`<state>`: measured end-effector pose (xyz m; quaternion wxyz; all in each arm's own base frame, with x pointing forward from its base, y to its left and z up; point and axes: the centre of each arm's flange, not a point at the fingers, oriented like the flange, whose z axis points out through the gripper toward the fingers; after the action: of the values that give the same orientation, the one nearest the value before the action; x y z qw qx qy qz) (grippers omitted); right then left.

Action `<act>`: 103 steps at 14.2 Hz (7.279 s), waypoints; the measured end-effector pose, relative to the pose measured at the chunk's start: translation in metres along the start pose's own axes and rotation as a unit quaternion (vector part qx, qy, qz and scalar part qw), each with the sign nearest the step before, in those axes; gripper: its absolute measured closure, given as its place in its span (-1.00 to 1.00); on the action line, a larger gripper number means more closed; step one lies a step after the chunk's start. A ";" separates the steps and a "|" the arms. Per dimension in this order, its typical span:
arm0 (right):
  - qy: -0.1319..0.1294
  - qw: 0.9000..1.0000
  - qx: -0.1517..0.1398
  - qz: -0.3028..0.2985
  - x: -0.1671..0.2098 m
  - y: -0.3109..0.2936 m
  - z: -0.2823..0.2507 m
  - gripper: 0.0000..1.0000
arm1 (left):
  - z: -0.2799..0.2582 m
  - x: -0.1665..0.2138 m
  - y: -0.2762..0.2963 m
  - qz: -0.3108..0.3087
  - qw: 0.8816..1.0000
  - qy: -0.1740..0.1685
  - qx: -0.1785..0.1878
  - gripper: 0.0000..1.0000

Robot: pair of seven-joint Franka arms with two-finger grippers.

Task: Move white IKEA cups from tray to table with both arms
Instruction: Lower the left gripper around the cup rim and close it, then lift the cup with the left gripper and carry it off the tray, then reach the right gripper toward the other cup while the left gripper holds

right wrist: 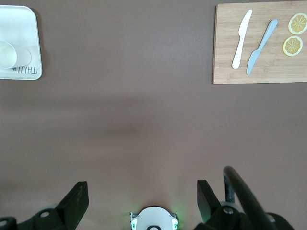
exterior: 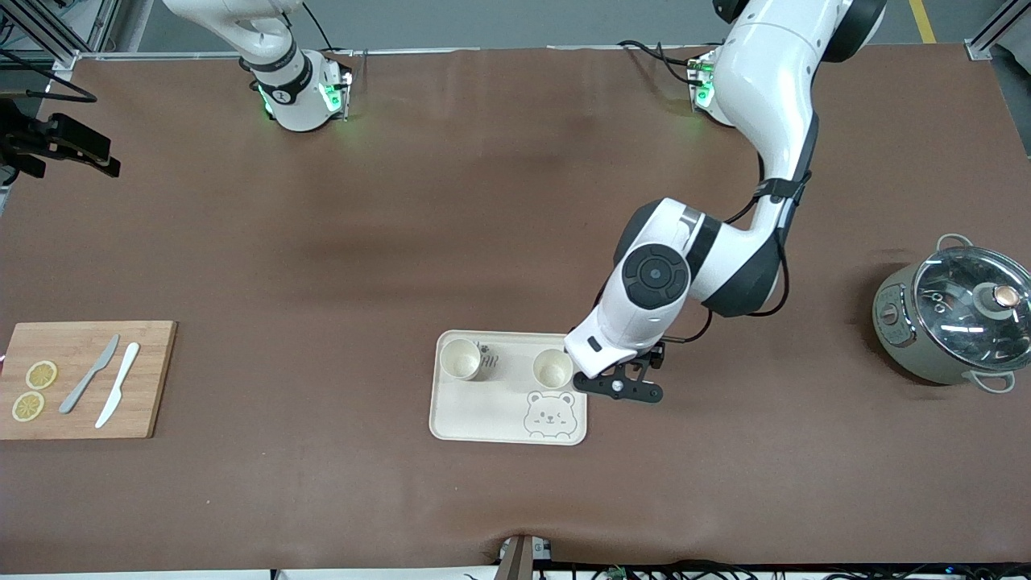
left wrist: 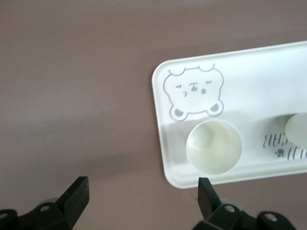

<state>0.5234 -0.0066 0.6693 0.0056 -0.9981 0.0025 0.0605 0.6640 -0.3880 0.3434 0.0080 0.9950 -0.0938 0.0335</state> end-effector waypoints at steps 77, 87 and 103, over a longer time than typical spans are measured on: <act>-0.124 0.992 0.034 0.004 0.091 -0.011 0.141 -1.00 | 0.014 -0.229 -0.207 0.050 0.998 0.032 -0.012 0.93; -0.133 0.988 0.030 0.073 0.102 -0.043 0.163 -1.00 | 0.041 -0.273 -0.257 0.053 0.997 0.036 -0.039 0.93; -0.114 0.975 0.053 0.185 0.121 -0.103 0.198 -1.00 | 0.084 -0.290 -0.261 0.052 0.997 0.040 -0.031 0.93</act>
<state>0.6204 0.0981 0.4588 0.0470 -0.9654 0.1891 0.1733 0.4346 -0.0794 0.2373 0.0407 0.9859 -0.1465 0.0705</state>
